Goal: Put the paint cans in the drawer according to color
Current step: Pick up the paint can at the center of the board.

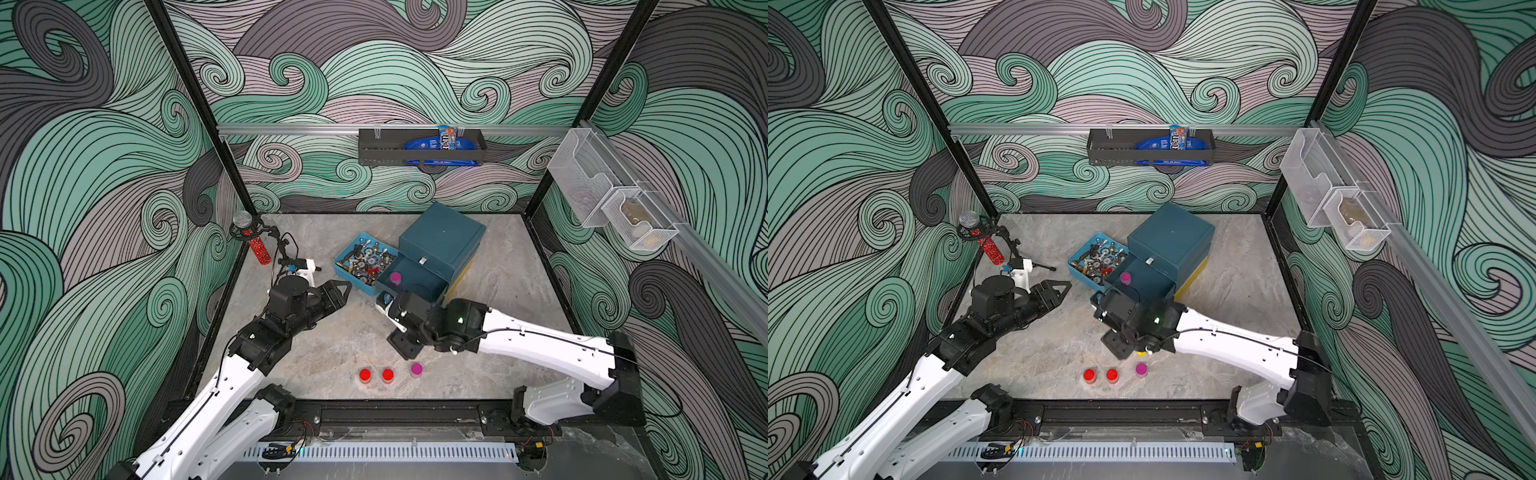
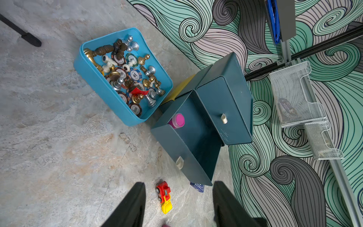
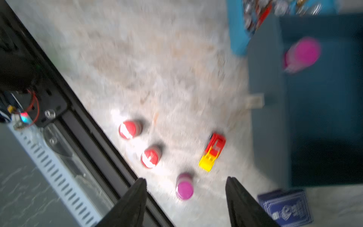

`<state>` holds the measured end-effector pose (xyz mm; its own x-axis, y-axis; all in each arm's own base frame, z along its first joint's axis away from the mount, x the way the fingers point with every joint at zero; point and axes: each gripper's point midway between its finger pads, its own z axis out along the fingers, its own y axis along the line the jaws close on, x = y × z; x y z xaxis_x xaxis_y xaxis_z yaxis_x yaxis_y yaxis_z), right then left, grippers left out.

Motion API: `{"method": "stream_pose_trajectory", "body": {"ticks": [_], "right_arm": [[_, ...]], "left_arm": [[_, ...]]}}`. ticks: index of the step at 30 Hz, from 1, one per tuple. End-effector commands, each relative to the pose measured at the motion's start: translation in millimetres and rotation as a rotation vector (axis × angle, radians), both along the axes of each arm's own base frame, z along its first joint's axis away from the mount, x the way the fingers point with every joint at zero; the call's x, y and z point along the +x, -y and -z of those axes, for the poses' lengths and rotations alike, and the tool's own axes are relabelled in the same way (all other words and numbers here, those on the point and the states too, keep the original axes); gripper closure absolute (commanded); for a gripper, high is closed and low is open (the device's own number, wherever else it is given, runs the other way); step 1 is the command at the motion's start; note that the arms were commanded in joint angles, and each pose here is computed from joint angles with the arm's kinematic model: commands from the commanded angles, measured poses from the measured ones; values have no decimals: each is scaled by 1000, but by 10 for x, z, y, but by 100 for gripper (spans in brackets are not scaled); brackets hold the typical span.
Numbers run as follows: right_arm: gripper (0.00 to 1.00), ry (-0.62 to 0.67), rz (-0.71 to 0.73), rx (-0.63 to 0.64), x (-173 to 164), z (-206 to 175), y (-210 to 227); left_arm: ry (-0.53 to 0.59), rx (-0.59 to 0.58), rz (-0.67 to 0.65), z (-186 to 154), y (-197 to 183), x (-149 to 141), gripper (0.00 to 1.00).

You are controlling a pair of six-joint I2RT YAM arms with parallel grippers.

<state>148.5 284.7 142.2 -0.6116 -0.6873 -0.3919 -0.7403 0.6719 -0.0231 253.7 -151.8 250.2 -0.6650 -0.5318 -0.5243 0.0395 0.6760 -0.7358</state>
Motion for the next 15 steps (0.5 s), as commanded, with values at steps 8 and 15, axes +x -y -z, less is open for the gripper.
{"method": "stream_pose_trajectory", "body": {"ticks": [8,15], "right_arm": [[23,-269,96,-129,-541,915,345],[30,-213,132,-199,-321,1194,358]], "left_arm": [[75,8,11,-280,1,46,42],[77,4,21,-288,11,26,42]]}}
